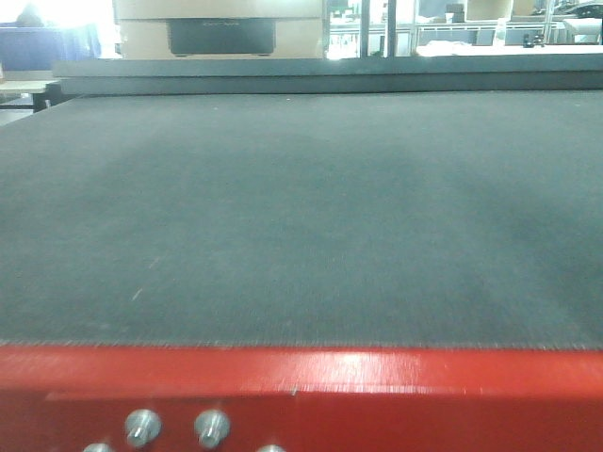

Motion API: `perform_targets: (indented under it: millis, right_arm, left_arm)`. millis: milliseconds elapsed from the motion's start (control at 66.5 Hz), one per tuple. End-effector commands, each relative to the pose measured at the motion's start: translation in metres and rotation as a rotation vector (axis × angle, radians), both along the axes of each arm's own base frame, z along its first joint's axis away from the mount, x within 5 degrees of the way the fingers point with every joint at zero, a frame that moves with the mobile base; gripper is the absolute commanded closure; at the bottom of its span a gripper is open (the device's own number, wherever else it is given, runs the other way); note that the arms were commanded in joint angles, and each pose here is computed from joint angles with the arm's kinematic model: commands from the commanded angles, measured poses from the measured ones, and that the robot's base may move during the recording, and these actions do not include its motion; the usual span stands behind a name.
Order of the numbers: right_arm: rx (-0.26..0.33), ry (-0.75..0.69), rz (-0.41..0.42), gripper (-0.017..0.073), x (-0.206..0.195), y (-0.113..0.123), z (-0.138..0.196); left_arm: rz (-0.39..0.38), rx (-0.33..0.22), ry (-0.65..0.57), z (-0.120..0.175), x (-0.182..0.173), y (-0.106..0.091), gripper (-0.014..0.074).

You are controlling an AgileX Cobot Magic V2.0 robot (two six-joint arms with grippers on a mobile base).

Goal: Fetch blue bin and place on conveyor start
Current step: 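Extend both arms to carry the teal bin over the conveyor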

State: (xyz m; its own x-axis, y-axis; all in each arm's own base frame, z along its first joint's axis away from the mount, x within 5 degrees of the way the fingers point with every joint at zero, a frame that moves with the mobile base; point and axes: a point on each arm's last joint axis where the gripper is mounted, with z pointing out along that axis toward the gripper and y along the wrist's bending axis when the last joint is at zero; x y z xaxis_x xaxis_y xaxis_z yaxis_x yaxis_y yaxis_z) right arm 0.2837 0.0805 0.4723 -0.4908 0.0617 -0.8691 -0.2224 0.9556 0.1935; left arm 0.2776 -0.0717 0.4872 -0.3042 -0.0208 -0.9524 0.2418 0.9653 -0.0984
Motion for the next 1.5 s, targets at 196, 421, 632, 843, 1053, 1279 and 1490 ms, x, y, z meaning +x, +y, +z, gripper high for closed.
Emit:
perform_targets:
  millis: [196,421,632,843,1053,1279,1490]
  right_arm:
    - [-0.014,-0.072,0.003,0.0711,-0.0016,-0.0018,0.0094]
    - [-0.014,-0.072,0.003,0.0711,-0.0016,-0.0018,0.0094]
    - [-0.014,-0.072,0.003,0.0711,-0.0016,-0.0018,0.0094]
    - [-0.014,-0.072,0.003,0.0711,-0.0016,-0.0018,0.0094]
    - [-0.014,-0.072,0.003,0.0711,-0.0016,-0.0018,0.0094]
    - [-0.014,-0.072,0.003,0.0711,-0.0016,-0.0018,0.0094]
    - [-0.014,-0.072,0.003,0.0711,-0.0016,-0.0018,0.0094]
  left_arm:
    - [0.001,-0.044,-0.071,0.0111,-0.0033,0.0006,0.0705]
    - [0.001,-0.044,-0.071,0.0111,-0.0033,0.0006,0.0705]
    - [0.001,-0.044,-0.071,0.0111,-0.0033,0.0006,0.0705]
    - [0.001,-0.044,-0.071,0.0111,-0.0033,0.0006,0.0705]
    - [0.001,-0.044,-0.071,0.0111,-0.0033,0.0006,0.0705]
    - [0.001,-0.044,-0.071,0.0111,-0.0033,0.0006,0.0705]
    - [0.001,-0.044,-0.071,0.0111,-0.0033,0.0006,0.0705]
